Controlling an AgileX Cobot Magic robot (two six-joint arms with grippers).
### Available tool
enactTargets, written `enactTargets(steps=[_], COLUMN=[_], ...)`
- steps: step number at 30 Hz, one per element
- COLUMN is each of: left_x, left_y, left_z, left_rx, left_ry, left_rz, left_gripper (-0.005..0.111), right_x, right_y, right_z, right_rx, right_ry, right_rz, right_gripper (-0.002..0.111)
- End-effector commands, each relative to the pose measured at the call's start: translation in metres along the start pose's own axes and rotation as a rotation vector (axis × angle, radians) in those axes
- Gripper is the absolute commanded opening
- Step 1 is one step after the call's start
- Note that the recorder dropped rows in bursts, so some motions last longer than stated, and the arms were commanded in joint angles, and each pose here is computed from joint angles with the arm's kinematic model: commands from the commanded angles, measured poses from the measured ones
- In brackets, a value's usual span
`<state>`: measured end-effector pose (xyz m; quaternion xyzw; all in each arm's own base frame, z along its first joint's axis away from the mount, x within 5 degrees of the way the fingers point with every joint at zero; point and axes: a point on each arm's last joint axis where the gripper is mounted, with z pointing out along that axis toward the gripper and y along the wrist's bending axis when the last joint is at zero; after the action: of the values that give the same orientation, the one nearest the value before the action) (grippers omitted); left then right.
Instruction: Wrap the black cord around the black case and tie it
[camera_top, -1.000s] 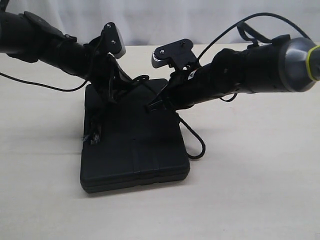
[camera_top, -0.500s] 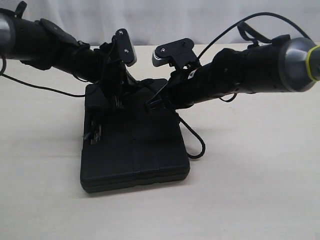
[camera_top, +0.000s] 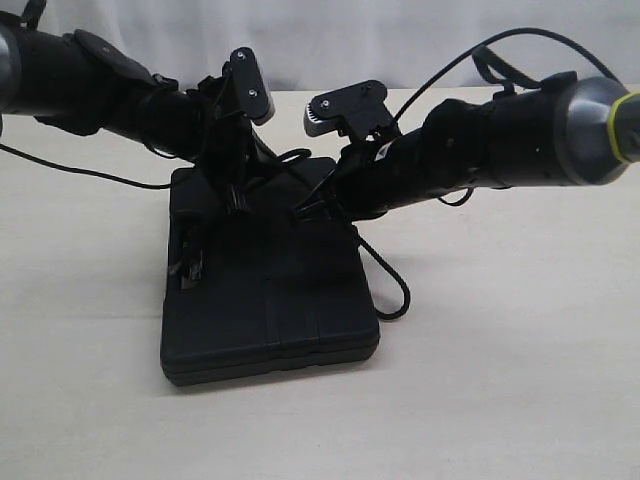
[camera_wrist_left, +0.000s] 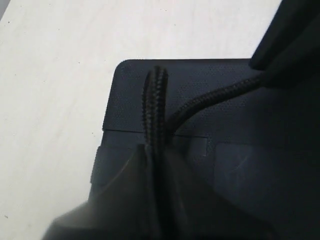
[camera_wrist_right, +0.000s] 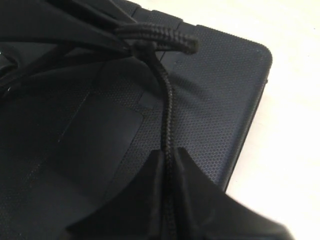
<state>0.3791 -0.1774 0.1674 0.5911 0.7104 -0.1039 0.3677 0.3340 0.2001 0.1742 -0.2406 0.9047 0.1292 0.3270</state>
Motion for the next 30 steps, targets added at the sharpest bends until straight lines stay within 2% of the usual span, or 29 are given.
enactTargets(steps=[1,11,20,24,30], left_x=[-0.001,0.003,-0.010,-0.010,-0.012], left_y=[-0.002,-0.006,-0.018,-0.018,-0.023], left_z=[-0.002,-0.001,0.005,0.005,0.005], left_rx=[0.010,0.032,0.059,0.053,0.108], left_ry=[-0.002,0.018,0.008,0.009,-0.014], left_rz=[-0.005,0.013,0.061,0.067,0.069], left_gripper=[0.000,0.000,0.000,0.000,0.000], right_x=[-0.001,-0.005,-0.007,-0.007,-0.008], right_y=[0.000,0.000,-0.001,0.000,0.000], right_z=[0.000,-0.003,-0.003,-0.003,-0.003], right_rx=[0.006,0.012,0.016,0.012,0.014], right_ry=[-0.009,-0.039,-0.053,-0.056,-0.065], right_rz=[-0.015,-0.009,-0.002,0.015,0.019], right_gripper=[0.004,0.004,0.004,0.004,0.004])
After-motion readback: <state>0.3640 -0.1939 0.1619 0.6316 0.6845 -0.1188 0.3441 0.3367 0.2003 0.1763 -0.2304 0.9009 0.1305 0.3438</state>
